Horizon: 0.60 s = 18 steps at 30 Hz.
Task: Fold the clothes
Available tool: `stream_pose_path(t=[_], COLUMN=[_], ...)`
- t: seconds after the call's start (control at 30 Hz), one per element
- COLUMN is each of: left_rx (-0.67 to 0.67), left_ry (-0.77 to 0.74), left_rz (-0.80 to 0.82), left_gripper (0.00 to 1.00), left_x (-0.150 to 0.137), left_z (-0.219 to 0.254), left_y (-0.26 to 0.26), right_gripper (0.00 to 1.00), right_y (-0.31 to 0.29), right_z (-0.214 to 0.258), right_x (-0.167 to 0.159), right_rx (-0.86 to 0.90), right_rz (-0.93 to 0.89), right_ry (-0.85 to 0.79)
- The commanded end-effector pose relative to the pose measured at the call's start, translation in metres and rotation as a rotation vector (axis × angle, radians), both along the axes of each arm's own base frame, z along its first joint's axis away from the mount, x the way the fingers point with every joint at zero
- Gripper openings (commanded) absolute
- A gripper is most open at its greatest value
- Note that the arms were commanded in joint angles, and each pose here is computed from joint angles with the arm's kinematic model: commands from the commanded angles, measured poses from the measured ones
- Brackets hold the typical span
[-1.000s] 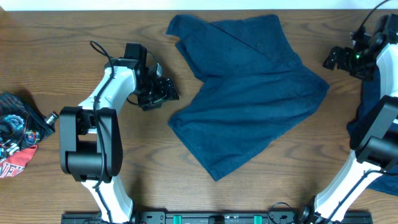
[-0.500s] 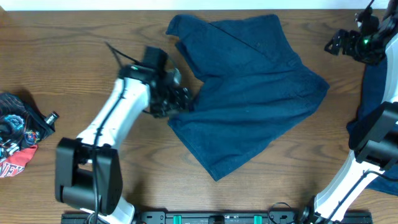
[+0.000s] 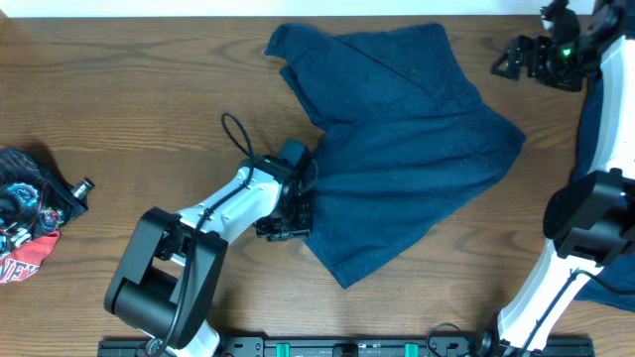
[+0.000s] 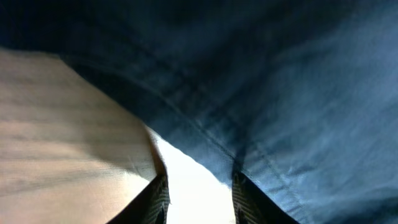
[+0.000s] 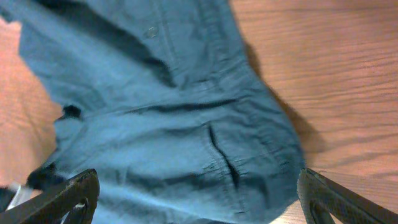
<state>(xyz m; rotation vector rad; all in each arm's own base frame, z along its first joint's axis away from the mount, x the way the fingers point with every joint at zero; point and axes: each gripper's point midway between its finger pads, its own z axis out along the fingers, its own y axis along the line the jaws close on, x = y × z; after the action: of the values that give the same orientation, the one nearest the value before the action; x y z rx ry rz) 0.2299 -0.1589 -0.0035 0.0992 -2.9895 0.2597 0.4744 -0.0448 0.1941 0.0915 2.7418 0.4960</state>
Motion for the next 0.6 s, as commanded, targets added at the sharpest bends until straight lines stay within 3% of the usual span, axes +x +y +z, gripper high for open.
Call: stream_pose_path(t=[0.0, 0.17, 0.2, 0.23, 0.27, 0.3, 0.33, 0.57], left_rx=[0.069, 0.067, 0.071, 0.074, 0.078, 0.078, 0.085, 0.068], left_ry=[-0.002, -0.002, 0.004, 0.012, 0.023, 0.028, 0.037, 0.007], left_rz=[0.092, 0.155, 0.166, 0.177, 0.188, 0.185, 0.198, 0.301], left_gripper=[0.31, 0.28, 0.44, 0.98, 0.86, 0.31, 0.06, 0.06], left_x=[0.009, 0.022, 0.023, 0.023, 0.023, 0.023, 0.024, 0.046], left_z=[-0.020, -0.038, -0.041, -0.044, -0.047, -0.050, -0.053, -0.062], left_y=[0.015, 0.021, 0.024, 0.027, 0.030, 0.033, 0.037, 0.062], right_gripper=[0.99, 0.99, 0.99, 0.99, 0.99, 0.99, 0.99, 0.99], right_y=[0.029, 0.065, 0.071, 0.076, 0.082, 0.087, 0.091, 0.106], right_z=[0.037, 0.067, 0.073, 0.079, 0.086, 0.092, 0.098, 0.116], right_x=[-0.004, -0.017, -0.021, -0.024, -0.028, -0.032, -0.036, -0.061], right_rx=[-0.003, -0.013, -0.017, -0.026, -0.035, -0.043, -0.057, -0.069], right_rz=[0.073, 0.148, 0.161, 0.171, 0.184, 0.194, 0.202, 0.179], right_ry=[-0.082, -0.139, -0.151, -0.163, -0.176, -0.186, -0.198, -0.186])
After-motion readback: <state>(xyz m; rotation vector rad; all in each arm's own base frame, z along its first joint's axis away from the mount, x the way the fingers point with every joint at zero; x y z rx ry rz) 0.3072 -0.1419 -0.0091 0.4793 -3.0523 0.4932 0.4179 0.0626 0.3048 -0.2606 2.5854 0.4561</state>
